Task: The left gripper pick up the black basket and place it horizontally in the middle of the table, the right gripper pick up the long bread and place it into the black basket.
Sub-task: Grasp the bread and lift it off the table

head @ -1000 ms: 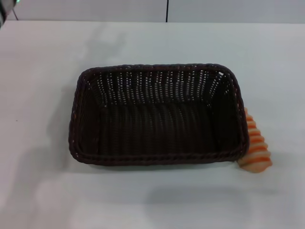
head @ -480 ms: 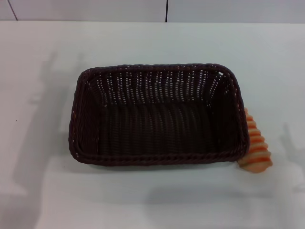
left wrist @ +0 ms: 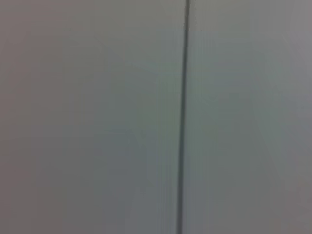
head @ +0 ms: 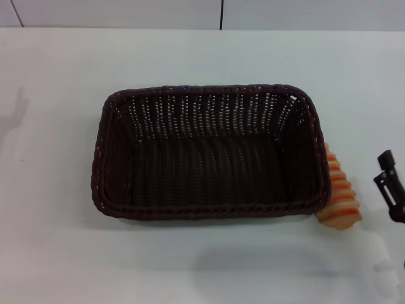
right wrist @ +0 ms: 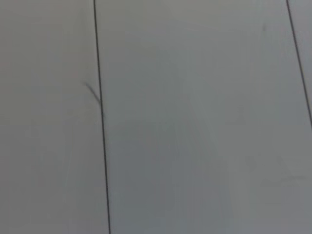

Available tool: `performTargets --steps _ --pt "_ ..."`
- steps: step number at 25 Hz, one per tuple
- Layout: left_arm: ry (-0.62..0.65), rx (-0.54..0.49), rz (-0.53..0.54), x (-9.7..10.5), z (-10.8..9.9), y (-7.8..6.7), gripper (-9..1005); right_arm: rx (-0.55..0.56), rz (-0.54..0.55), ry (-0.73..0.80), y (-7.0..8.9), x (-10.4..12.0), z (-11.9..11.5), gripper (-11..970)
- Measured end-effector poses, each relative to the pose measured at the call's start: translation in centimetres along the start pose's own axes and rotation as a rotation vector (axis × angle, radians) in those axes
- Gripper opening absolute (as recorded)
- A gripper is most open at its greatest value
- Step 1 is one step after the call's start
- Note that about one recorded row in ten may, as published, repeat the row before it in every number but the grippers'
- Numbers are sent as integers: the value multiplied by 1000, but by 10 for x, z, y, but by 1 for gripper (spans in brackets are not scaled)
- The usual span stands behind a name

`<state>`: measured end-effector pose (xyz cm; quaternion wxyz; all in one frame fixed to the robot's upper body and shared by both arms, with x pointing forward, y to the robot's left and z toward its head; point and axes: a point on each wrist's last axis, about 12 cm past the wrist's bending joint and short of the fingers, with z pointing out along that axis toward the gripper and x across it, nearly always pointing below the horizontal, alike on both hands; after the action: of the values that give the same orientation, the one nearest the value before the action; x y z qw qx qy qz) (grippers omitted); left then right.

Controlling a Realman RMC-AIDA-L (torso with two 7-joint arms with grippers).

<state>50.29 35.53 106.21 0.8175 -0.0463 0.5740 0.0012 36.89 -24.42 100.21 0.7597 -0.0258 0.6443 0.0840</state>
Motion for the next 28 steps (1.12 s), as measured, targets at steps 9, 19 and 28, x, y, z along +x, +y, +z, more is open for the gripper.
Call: performTargets --steps 9,19,28 --pt "25 -25 72 4 -7 6 810 -40 6 113 6 13 2 836" --pt "30 -17 66 6 -5 3 810 -118 8 262 15 32 21 835" --pt "28 -14 64 6 -4 3 810 -151 2 355 19 43 33 835"
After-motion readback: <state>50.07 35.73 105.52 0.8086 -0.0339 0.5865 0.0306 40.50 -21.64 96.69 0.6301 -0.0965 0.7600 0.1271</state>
